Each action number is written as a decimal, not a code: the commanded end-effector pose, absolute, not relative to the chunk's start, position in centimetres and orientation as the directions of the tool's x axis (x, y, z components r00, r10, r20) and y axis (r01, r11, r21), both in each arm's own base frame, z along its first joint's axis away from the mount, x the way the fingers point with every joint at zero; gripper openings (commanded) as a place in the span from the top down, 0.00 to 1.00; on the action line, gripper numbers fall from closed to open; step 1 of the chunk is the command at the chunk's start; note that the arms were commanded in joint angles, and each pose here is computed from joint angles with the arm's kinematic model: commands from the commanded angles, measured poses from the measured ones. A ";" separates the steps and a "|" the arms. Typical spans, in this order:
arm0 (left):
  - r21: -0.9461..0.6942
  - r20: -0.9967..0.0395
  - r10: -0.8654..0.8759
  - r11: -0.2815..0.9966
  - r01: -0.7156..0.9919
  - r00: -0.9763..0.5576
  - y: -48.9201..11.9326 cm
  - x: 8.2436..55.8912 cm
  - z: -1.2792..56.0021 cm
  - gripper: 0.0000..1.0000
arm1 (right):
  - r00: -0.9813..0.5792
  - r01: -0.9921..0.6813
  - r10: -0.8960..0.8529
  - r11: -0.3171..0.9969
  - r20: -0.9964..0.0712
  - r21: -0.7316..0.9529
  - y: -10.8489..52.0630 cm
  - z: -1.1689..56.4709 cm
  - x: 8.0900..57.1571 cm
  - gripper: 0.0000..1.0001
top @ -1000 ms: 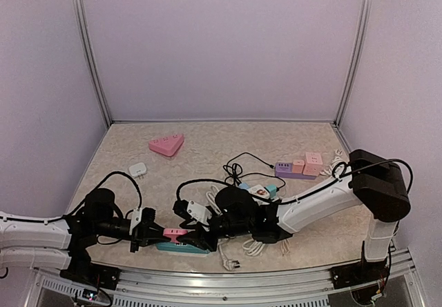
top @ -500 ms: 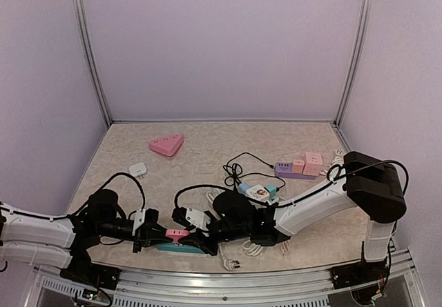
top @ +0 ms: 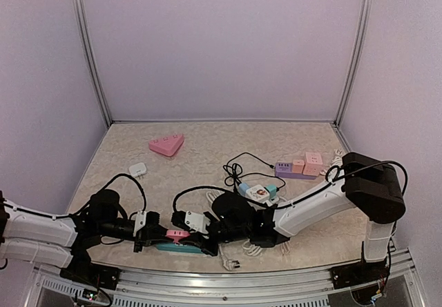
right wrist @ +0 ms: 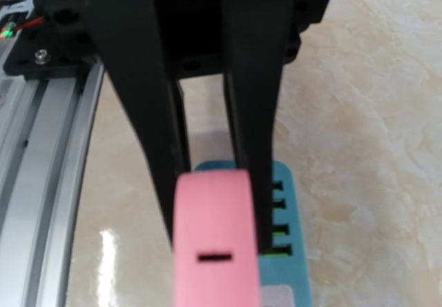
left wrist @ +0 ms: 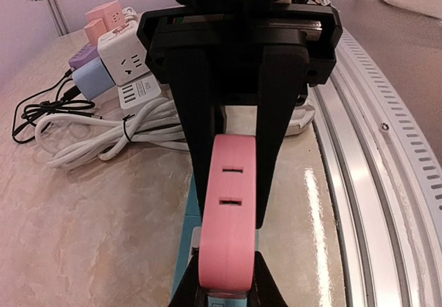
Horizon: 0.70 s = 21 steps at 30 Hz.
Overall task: Insert the plug
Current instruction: Insert the plug into the socket.
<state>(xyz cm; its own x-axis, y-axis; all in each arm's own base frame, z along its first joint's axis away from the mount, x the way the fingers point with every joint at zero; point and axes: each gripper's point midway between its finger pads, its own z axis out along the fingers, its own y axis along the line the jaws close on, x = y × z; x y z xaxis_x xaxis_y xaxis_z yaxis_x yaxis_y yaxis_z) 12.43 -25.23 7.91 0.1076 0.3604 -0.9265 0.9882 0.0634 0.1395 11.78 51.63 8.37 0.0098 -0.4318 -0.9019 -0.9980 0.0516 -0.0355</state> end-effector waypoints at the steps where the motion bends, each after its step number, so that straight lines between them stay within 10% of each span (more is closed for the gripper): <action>1: 0.265 -0.902 0.371 0.075 0.961 0.219 -25.2 13.7 8.3 1.00 | -0.025 -0.994 -0.449 0.108 -0.893 -0.026 51.6 7.8 12.7 0.90; 21: 0.243 -0.884 0.412 -0.001 0.970 0.222 -25.5 12.7 6.7 1.00 | -0.051 -0.995 -0.472 0.104 -0.880 0.001 51.3 6.4 12.4 0.90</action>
<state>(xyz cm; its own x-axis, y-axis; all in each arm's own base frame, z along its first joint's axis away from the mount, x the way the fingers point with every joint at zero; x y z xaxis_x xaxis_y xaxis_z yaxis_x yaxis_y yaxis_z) 12.70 -25.26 7.16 0.1584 0.3825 -0.9103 0.9818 0.0366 0.1863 12.08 51.61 7.60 0.0531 -0.4481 -0.8924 -0.9949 0.0533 -0.0859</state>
